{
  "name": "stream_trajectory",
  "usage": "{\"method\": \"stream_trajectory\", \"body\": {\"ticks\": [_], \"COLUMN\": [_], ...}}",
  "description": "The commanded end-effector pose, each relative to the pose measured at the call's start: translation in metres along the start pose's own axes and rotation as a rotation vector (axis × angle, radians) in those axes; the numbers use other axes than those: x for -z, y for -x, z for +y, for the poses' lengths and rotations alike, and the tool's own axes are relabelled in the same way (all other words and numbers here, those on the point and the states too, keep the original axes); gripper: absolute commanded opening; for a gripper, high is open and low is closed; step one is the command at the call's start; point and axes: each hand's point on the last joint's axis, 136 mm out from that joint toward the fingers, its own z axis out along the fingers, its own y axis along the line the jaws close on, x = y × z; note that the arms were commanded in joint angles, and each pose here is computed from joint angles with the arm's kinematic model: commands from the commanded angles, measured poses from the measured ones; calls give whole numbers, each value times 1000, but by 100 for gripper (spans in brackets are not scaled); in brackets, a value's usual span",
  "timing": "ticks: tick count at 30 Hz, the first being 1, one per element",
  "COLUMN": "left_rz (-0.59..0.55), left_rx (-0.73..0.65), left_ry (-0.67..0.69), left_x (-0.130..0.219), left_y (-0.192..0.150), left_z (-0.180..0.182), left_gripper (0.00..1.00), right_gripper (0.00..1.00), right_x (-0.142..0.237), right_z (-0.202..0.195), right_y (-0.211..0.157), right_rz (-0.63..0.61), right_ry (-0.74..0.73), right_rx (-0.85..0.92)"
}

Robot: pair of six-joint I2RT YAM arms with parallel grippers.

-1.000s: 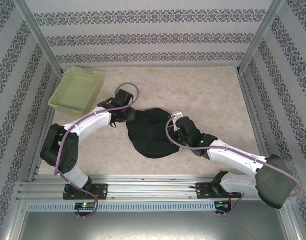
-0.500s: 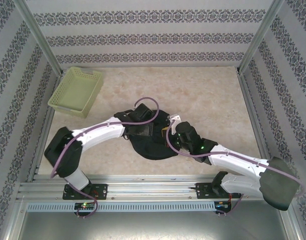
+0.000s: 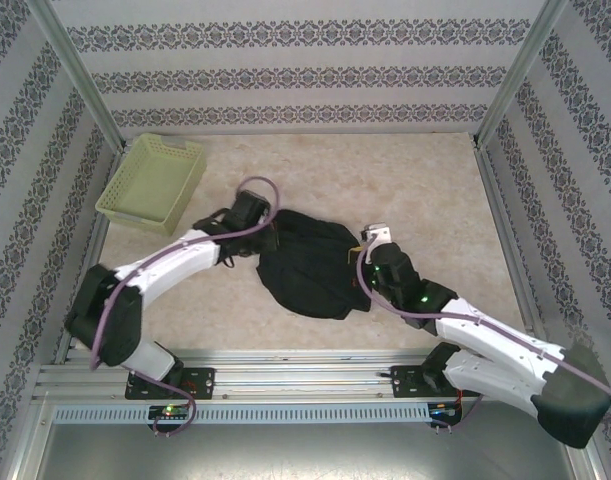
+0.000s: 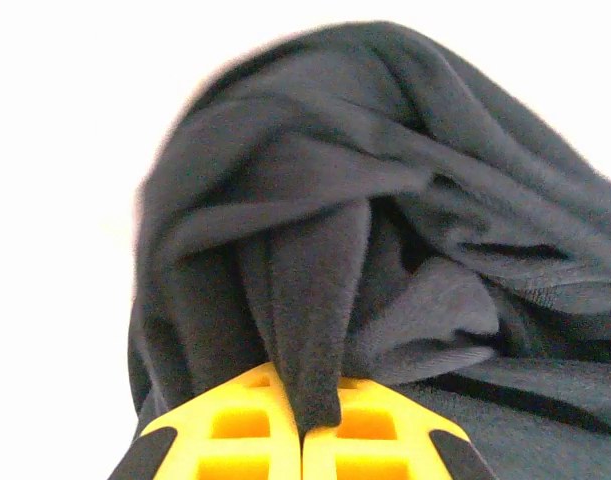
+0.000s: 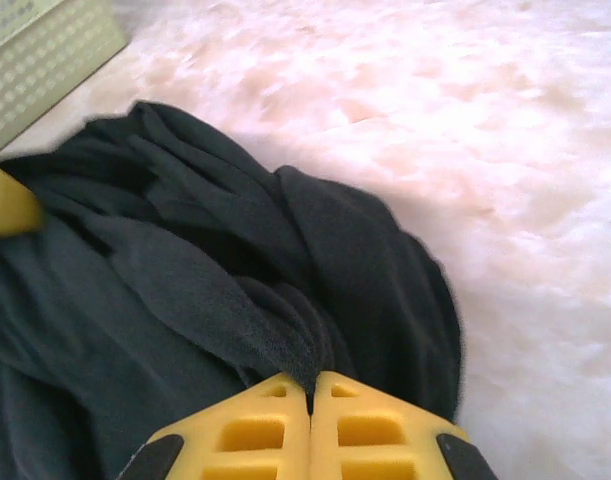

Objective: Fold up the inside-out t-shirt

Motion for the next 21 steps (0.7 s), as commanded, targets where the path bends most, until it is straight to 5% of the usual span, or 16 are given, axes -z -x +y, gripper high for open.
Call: {"method": "stream_trajectory", "body": {"ticks": [1,6,13,17,19,21], "left_rz": [-238,-308,-101,-9,20,22], "left_rx": [75,69,84,42,18,-5], "left_ry": [-40,-142,-229,-204,-202,-189], "left_x": [55,81,19,-1,-4,-4], "left_y": [71,97,39,4,-8,-16], "left_z": [14,5,12,20,21,24], "left_gripper": [0,0,0,0,0,0], "right_gripper": [0,0,1,23,40,47], "right_x": [27,46,3,-12,-14,-15], "right_z": [-29,-22,2,12,15,22], "right_y": [39,48,-61,-92,-78,-56], "right_rz": [-115,-168,44,189,207,199], "right_ry": [-96,-9,53,40,15,29], "right_rx": [-69,-79,-24,29,70,90]}}
